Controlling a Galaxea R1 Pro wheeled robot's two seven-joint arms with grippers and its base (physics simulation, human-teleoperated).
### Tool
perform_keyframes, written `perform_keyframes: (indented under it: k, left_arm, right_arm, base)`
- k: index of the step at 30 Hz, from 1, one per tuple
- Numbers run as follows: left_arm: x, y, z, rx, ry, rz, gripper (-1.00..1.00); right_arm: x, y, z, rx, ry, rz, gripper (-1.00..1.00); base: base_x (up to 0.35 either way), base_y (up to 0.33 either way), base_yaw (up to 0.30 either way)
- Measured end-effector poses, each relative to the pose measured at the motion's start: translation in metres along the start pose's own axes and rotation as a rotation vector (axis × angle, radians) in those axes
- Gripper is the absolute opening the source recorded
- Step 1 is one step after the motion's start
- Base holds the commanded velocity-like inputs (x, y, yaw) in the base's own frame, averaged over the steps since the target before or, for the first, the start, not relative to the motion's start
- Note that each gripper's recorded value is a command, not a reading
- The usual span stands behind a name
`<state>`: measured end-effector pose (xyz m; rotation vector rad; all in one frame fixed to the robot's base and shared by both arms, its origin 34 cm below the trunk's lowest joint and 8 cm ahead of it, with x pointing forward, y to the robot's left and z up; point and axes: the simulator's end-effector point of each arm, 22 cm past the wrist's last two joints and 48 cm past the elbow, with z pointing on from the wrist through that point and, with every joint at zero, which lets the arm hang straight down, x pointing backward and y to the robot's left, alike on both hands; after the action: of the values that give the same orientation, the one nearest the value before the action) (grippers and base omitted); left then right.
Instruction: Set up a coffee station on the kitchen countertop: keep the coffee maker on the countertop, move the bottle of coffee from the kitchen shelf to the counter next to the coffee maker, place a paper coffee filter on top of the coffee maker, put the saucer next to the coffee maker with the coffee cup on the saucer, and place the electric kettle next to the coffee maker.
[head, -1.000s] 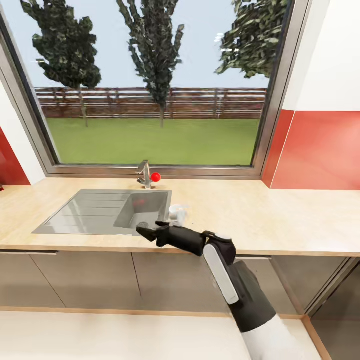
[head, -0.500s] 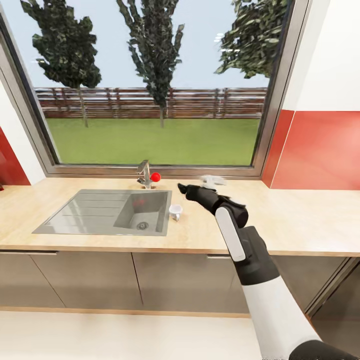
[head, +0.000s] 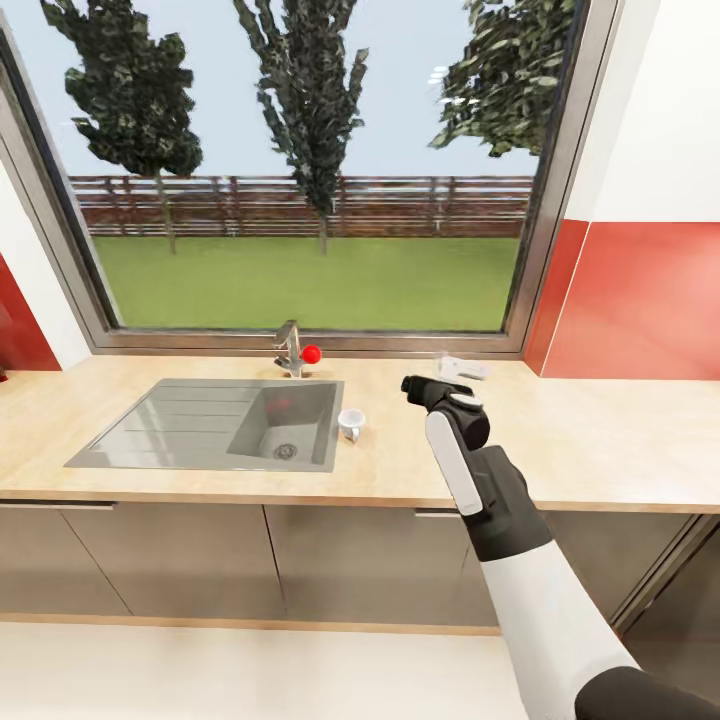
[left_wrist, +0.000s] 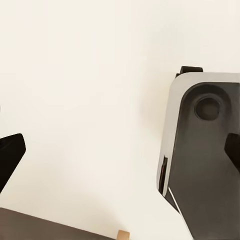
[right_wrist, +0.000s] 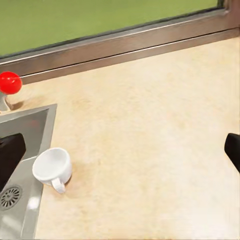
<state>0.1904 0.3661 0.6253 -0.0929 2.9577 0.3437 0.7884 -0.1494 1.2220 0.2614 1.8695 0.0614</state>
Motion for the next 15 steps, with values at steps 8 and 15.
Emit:
perform_keyframes:
  k: [8,15]
  left_arm:
    - [0.002,0.000,0.000,0.000,0.003,0.001,1.00]
    - [0.001,-0.001,0.000,0.000,0.003,-0.002,1.00]
  right_arm:
    - [0.025,-0.009,0.010,0.048,0.056,-0.033,1.00]
    - [0.042,-0.013,0.016,0.063,0.093,-0.052,1.00]
  base:
    - [0.073,0.006,0.000]
    - [0.292,0.077,0.000]
